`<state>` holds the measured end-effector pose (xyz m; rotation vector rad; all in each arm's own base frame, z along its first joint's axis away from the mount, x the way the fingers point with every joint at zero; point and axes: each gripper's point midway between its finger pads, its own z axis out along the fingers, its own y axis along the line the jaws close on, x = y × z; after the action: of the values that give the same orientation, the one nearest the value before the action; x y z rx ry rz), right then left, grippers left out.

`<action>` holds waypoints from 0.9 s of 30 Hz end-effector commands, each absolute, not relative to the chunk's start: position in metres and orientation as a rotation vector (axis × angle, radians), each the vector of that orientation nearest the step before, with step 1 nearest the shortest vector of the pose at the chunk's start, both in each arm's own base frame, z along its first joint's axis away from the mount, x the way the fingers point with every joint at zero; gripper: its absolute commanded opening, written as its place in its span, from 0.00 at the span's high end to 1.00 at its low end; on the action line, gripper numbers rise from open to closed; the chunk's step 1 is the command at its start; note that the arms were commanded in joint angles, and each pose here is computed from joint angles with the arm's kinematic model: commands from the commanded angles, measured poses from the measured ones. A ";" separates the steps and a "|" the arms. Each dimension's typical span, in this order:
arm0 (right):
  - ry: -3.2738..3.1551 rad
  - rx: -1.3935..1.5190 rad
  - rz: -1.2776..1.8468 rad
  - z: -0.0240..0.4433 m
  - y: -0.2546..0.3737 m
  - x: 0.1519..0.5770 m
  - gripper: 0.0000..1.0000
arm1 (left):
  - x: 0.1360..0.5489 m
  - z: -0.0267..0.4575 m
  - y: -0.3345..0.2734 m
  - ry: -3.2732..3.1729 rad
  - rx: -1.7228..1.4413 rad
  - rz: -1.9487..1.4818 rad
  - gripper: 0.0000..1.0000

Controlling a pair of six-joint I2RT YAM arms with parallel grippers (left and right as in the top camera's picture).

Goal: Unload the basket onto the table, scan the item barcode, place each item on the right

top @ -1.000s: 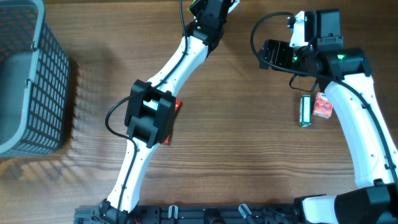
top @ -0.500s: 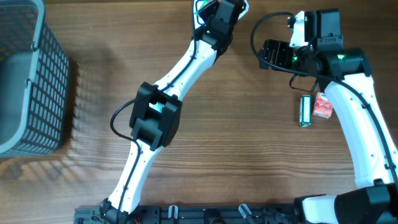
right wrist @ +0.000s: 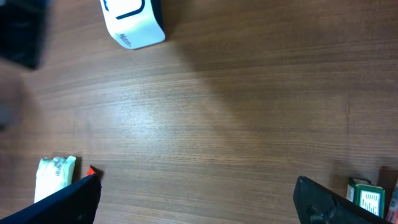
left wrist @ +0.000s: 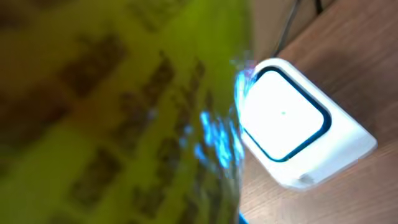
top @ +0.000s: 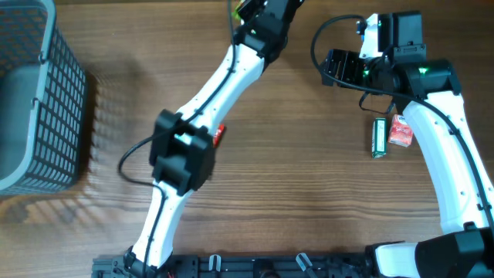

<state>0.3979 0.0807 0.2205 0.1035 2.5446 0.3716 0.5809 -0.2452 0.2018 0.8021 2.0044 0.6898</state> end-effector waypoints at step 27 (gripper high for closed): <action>2.365 0.468 0.411 0.333 -0.011 0.323 0.00 | 0.351 0.134 -0.437 2.871 0.480 -1.046 0.96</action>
<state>0.3417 -0.0099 0.2991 0.4980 2.4573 0.3896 0.3672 -0.3944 0.1548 0.5147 2.8419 -0.9515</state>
